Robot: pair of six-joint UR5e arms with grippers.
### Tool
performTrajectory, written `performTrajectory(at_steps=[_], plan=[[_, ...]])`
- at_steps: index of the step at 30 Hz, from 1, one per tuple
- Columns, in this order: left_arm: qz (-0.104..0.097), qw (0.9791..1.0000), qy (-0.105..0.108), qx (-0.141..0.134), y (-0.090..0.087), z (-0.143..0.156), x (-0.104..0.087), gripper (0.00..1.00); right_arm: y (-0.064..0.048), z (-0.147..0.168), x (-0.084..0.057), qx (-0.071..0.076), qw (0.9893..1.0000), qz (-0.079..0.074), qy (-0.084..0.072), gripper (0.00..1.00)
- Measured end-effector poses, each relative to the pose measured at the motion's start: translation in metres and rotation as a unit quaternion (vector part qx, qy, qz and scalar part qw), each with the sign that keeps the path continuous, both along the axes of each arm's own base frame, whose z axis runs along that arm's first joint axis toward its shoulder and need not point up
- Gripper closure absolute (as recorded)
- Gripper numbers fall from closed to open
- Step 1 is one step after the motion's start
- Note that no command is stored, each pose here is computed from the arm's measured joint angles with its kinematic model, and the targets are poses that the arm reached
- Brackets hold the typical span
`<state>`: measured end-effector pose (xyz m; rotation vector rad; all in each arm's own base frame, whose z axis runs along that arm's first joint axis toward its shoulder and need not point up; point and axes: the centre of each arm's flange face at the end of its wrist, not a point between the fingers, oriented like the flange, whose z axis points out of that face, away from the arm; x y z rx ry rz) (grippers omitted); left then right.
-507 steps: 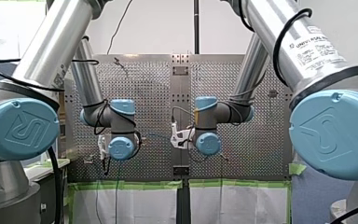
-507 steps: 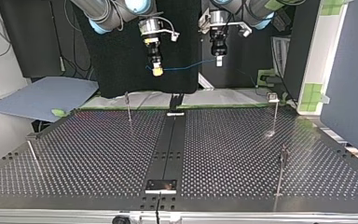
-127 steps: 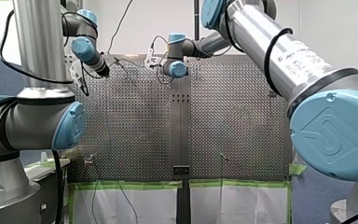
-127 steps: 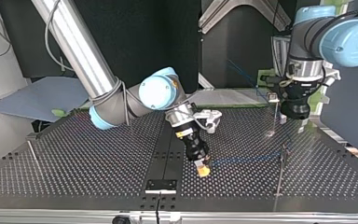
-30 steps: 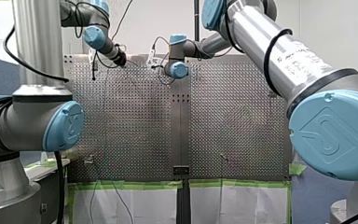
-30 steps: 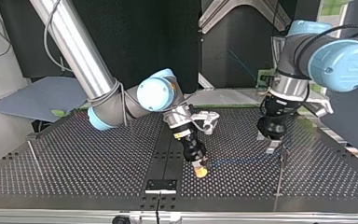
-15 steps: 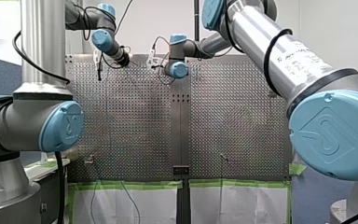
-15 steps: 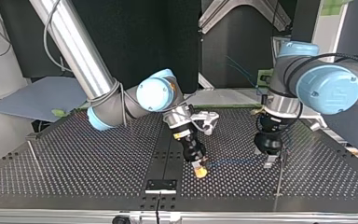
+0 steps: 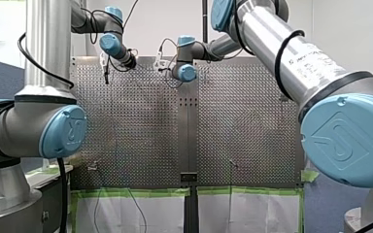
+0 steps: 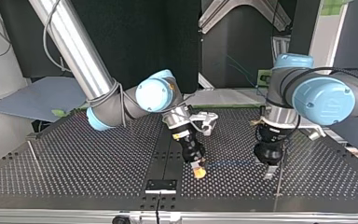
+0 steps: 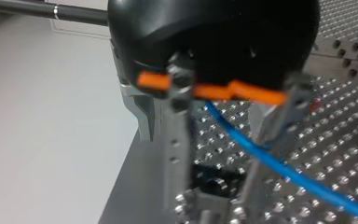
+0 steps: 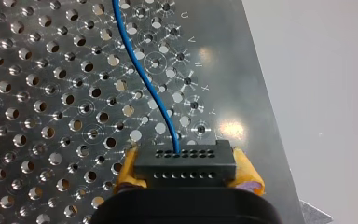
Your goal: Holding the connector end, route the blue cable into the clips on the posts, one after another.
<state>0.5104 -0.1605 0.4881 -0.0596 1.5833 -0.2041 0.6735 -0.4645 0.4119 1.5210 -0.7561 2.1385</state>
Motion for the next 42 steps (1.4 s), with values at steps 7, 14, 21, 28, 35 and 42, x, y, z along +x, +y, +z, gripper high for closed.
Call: performTrajectory(at_steps=[7,14,21,28,35,42], plan=[[0.005,1.0000,0.002,0.002,-0.0010,0.0015,0.0052,0.00,0.0001,-0.0002,-0.0001,0.001,1.0000,0.000,0.001,1.00],[0.031,0.9991,0.004,0.028,0.0041,0.0007,0.0050,0.00,0.0005,-0.0005,0.0001,0.001,1.0000,0.000,0.001,1.00],[0.037,0.9986,0.005,0.037,0.0048,0.0006,0.0046,0.00,0.0008,-0.0007,0.0003,0.001,1.0000,0.001,0.001,1.00],[0.030,0.9988,0.004,0.038,0.0027,0.0005,0.0045,0.16,0.0016,-0.0011,0.0005,0.002,1.0000,0.001,0.003,1.00],[0.031,0.9987,0.003,0.041,0.0012,0.0008,0.0041,0.38,0.0042,-0.0013,0.0020,0.003,1.0000,0.003,0.004,1.00],[0.032,0.9986,0.000,0.042,0.0012,0.0015,0.0045,0.70,0.0055,-0.0022,0.0027,0.003,1.0000,0.003,0.007,1.00]])
